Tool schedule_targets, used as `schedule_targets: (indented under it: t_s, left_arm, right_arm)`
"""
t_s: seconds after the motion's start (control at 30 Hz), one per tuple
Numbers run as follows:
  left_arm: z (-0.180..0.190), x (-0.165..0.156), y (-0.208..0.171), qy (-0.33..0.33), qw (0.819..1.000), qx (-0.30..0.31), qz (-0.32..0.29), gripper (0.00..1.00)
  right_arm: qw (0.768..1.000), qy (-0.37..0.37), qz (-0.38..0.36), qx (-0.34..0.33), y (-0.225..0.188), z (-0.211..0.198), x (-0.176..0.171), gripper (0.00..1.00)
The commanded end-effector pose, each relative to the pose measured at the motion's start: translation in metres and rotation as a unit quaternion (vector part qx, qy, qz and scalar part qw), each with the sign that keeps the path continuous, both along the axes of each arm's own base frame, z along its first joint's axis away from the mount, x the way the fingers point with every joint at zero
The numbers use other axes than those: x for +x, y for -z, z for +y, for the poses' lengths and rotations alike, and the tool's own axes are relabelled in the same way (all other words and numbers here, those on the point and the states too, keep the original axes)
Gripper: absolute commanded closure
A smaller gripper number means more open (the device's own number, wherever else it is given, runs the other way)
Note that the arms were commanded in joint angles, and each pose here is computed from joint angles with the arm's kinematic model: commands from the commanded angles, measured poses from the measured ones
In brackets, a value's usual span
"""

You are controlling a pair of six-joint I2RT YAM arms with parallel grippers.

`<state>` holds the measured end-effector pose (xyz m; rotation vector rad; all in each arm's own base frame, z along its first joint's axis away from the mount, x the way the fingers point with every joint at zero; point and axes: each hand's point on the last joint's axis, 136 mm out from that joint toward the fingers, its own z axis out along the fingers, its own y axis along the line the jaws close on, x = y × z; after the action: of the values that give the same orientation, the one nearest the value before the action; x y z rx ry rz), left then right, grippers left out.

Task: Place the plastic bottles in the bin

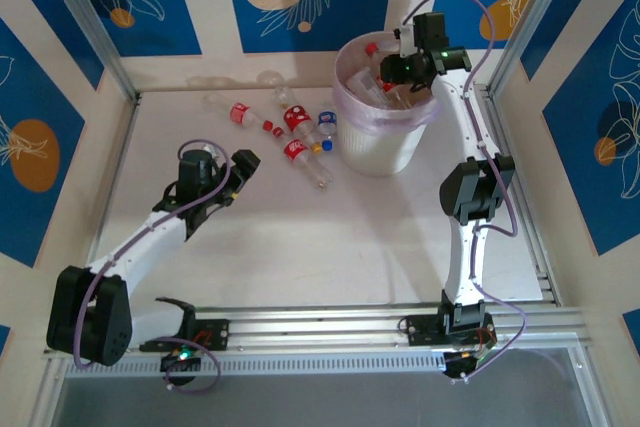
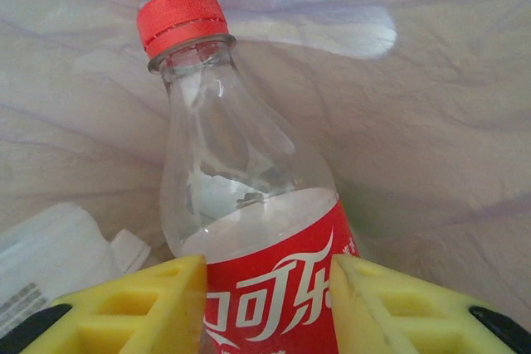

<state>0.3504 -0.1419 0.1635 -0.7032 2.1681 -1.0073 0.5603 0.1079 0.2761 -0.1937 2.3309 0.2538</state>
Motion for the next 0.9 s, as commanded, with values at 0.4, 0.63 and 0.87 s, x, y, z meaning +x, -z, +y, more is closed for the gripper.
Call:
schedule_targets:
  t_s: [0.4, 0.63, 0.87]
  left_arm:
    - [0.023, 0.054, -0.011, -0.024, 0.984, 0.174, 0.003, 0.07]
    - [0.042, 0.131, -0.005, -0.088, 0.970, 0.224, 0.029, 0.08]
    - [0.046, 0.208, 0.026, -0.114, 0.964, 0.230, 0.075, 0.04]
  right_arm:
    - [0.991, -0.061, -0.097, 0.065, -0.139, 0.029, -0.080, 0.38]
    - [0.992, -0.058, -0.075, 0.089, -0.124, 0.028, -0.136, 0.35]
    - [0.993, -0.047, -0.037, 0.099, -0.088, 0.018, -0.186, 0.27]
